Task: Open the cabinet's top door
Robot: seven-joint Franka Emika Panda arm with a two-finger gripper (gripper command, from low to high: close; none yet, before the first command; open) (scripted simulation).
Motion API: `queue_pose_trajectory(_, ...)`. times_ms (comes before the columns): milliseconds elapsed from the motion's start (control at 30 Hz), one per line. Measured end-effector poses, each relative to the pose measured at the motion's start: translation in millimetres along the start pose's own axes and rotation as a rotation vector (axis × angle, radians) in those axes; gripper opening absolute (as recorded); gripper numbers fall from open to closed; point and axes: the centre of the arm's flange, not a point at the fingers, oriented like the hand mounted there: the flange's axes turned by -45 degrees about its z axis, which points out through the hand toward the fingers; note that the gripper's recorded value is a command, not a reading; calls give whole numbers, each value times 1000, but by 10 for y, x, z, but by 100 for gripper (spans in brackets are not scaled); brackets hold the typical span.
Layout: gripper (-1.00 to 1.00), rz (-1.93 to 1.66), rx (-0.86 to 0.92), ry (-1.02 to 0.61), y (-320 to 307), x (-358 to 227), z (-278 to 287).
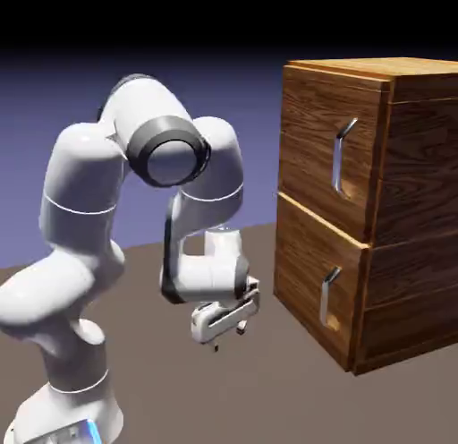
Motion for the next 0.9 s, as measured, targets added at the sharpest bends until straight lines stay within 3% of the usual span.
queue_pose_trajectory(233, 0, -413, -227, 18, 217, 205, -329)
queue_pose_trajectory(433, 0, -682, -498, -139, 435, 69, -931)
queue_pose_trajectory(633, 0, -844, -738, -487, 502, -378, -1769)
queue_pose_trajectory(900, 0, -851, -817, -1195, 11, -1290, -3117)
